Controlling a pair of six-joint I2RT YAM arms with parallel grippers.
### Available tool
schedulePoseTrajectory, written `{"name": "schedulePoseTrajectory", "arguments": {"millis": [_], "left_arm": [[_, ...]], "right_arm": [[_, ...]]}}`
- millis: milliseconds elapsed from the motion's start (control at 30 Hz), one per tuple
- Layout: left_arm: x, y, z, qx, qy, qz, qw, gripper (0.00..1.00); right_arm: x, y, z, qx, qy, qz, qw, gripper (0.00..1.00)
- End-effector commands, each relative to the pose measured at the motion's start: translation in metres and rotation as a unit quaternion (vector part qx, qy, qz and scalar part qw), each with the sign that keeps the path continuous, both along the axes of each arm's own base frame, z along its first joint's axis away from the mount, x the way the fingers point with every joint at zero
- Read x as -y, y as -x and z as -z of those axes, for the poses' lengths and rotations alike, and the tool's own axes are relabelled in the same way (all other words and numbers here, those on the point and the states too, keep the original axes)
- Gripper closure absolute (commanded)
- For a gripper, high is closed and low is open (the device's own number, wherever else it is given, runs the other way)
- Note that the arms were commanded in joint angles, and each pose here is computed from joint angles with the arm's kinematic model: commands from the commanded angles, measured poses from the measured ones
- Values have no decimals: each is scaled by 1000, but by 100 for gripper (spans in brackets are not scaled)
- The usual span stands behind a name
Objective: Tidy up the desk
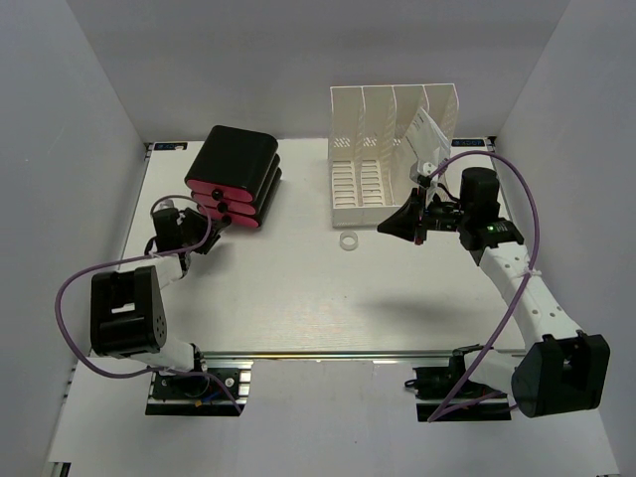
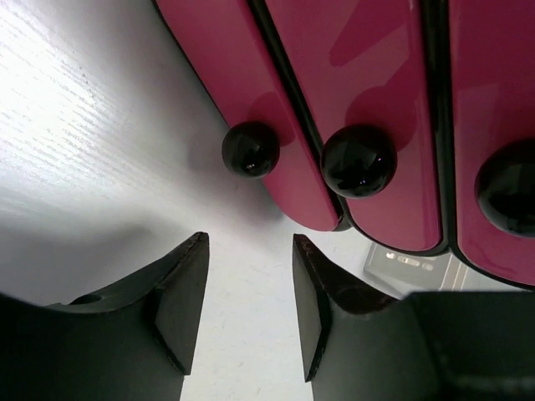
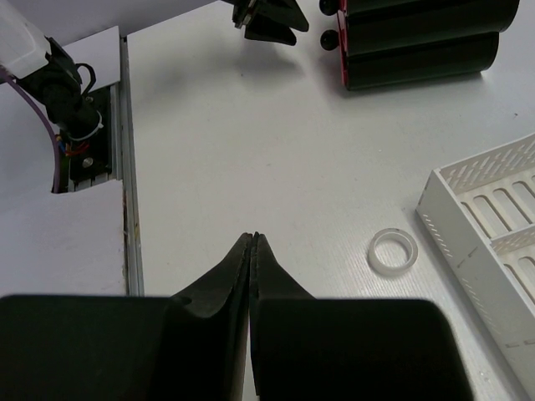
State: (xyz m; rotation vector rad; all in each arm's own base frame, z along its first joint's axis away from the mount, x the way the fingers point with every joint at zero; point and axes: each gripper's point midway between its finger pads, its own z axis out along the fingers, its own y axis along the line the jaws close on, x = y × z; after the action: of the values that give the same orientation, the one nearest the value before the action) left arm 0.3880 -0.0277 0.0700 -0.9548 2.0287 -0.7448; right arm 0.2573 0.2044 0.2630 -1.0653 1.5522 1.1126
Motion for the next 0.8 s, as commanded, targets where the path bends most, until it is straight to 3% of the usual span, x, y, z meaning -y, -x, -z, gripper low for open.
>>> {"name": "schedulePoseTrajectory", "arguments": {"millis": [0,267,500,767], "left_arm": [[-4,-8,-19,56,-14,16,998,45],[-7,-10,-11,70,-66,75,993,50],[4,-11,-3,97,-114,169,974,62],[-6,-15,-13,154,-190,176,953,59]], "right_arm": [[0,4,2,-3,-2,-12,1000,100],[-1,3,5,-7,-1,-16,1000,100],[-1,2,8,-10,1,-16,1000,100],[-1,2,9,-9,2,-18,1000,100]]}}
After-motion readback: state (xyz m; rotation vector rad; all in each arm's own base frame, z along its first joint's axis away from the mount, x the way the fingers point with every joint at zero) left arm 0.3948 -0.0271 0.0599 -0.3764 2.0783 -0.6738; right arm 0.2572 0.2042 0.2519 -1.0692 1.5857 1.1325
